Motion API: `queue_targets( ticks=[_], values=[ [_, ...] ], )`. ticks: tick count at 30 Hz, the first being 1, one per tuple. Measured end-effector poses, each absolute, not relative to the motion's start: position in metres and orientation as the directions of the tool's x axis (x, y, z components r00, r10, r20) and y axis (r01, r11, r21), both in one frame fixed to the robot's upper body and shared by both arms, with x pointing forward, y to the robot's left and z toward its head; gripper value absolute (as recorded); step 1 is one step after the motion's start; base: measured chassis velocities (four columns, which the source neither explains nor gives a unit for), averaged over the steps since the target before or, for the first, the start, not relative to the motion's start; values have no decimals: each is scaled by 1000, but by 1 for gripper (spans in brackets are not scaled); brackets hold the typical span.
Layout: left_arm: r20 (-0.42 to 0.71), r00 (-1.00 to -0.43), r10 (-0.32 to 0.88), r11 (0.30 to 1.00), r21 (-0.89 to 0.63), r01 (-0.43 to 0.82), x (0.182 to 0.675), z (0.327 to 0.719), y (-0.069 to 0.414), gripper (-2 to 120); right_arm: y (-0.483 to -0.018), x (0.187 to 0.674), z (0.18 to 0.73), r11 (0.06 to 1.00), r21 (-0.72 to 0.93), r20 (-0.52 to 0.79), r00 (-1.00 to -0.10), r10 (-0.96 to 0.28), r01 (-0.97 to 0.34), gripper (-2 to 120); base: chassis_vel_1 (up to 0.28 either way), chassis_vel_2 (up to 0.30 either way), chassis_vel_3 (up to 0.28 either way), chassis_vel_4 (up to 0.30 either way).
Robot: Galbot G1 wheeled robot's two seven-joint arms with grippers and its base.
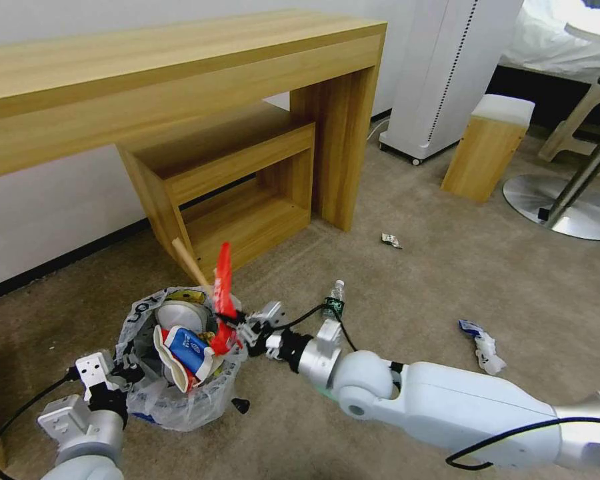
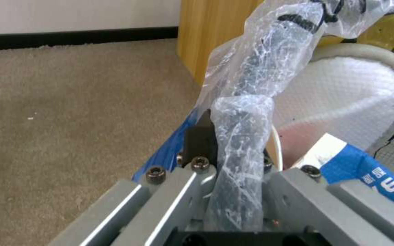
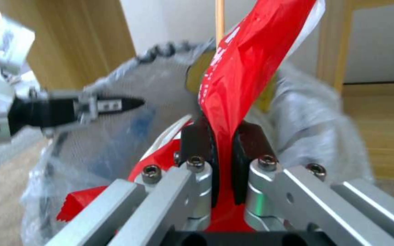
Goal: Pick up the trash bin and place the garbage on the floor into it.
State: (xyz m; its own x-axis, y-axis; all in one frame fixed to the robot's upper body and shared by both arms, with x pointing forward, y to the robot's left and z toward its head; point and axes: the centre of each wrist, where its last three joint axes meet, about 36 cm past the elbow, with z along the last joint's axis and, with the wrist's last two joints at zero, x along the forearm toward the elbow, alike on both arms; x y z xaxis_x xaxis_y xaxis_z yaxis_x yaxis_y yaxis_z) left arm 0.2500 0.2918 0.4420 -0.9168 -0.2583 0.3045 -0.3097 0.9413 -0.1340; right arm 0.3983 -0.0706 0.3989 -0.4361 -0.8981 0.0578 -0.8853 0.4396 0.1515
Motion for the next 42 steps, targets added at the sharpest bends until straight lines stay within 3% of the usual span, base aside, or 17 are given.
queue_targets(
  ticks=[14, 28, 30, 33, 42],
  values=[
    [299, -921, -252, 943, -138, -303, 246, 446, 289, 1, -45, 395, 359, 419, 97, 114, -408, -906, -903, 5, 0, 0, 0, 0],
    [299, -922, -246, 946, -134, -295, 244, 447, 287, 1, -50, 404, 361, 443, -35, 201, -440, -875, -896, 5, 0, 0, 0, 0],
    [297, -923, -244, 946, -135, -293, 244, 448, 286, 1, -48, 405, 363, 446, -48, 207, -445, -871, -894, 7, 0, 0, 0, 0],
    [295, -924, -241, 947, -134, -290, 243, 448, 286, 1, -42, 405, 370, 442, -46, 195, -442, -875, -896, 25, 0, 0, 0, 0],
    [296, -924, -241, 948, -134, -290, 244, 447, 286, 1, -40, 407, 382, 430, -48, 165, -432, -887, -901, 55, 0, 0, 0, 0]
  ],
)
